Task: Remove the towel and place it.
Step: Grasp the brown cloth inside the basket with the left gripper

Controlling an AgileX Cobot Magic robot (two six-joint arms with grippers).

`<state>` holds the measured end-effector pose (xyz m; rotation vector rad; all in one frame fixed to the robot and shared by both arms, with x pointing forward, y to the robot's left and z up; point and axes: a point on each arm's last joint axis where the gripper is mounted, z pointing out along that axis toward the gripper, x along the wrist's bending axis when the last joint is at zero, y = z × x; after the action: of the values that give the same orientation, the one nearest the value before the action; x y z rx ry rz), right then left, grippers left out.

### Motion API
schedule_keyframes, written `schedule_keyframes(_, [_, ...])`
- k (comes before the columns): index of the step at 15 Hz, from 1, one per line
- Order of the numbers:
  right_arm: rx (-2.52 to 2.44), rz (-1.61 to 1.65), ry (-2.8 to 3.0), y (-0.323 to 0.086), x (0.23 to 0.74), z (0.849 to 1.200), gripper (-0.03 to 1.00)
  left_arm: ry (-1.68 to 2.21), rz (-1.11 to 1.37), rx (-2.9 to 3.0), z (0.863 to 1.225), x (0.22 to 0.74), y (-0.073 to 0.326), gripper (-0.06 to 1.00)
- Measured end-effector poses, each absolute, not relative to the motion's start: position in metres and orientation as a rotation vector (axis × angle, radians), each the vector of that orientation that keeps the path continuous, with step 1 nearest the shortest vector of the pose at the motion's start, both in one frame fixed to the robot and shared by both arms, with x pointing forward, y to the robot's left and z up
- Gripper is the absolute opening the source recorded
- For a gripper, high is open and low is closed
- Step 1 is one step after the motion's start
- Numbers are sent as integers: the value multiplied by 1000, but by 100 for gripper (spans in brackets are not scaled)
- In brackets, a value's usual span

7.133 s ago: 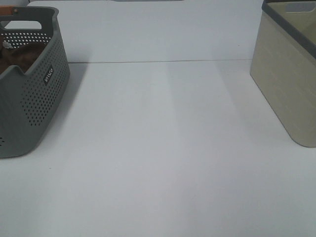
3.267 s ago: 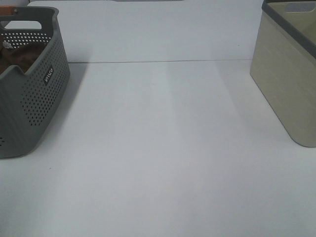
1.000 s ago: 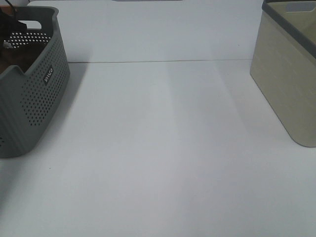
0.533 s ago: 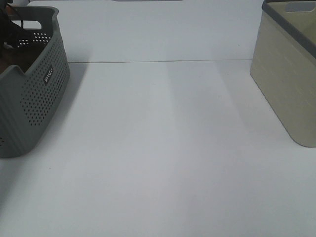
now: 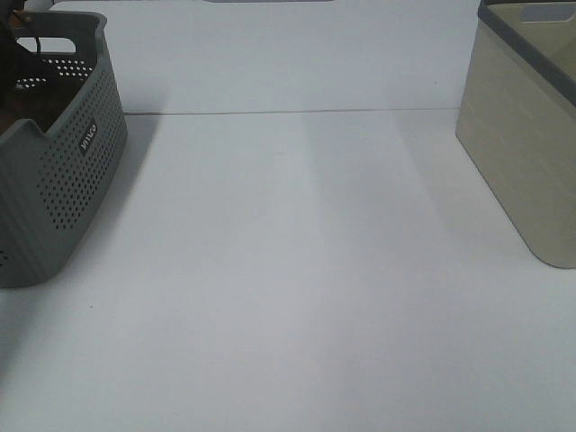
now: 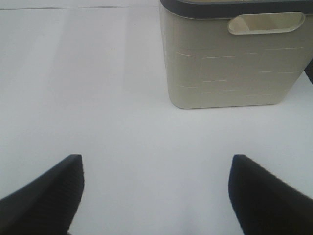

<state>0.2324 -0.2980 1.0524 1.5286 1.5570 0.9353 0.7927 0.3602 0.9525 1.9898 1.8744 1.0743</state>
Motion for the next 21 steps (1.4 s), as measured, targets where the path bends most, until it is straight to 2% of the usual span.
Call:
schedule_keyframes(1, [1529, 935, 1557, -298, 232, 1052, 77, 1870, 1088, 1999, 953, 793, 361, 17])
schedule_keyframes(4, [1529, 935, 1557, -298, 232, 1052, 77, 1869, 1091, 2002, 953, 793, 361, 0])
schedule_keyframes(8, [1529, 935, 1557, -298, 232, 1052, 77, 1851, 1109, 1987, 967, 791, 357, 0])
schedule_keyframes(10, [1529, 935, 1557, -298, 232, 1052, 77, 1832, 1133, 1962, 988, 788, 352, 0])
schedule_keyframes(14, [1529, 935, 1557, -298, 232, 1052, 77, 1752, 1190, 1903, 1045, 776, 331, 0])
schedule_keyframes(17, [1529, 935, 1557, -298, 232, 1052, 77, 1623, 1262, 1825, 1114, 752, 304, 0])
schedule_keyframes(21, [1529, 935, 1557, -298, 232, 1052, 77, 1451, 1324, 1772, 1174, 723, 273, 0])
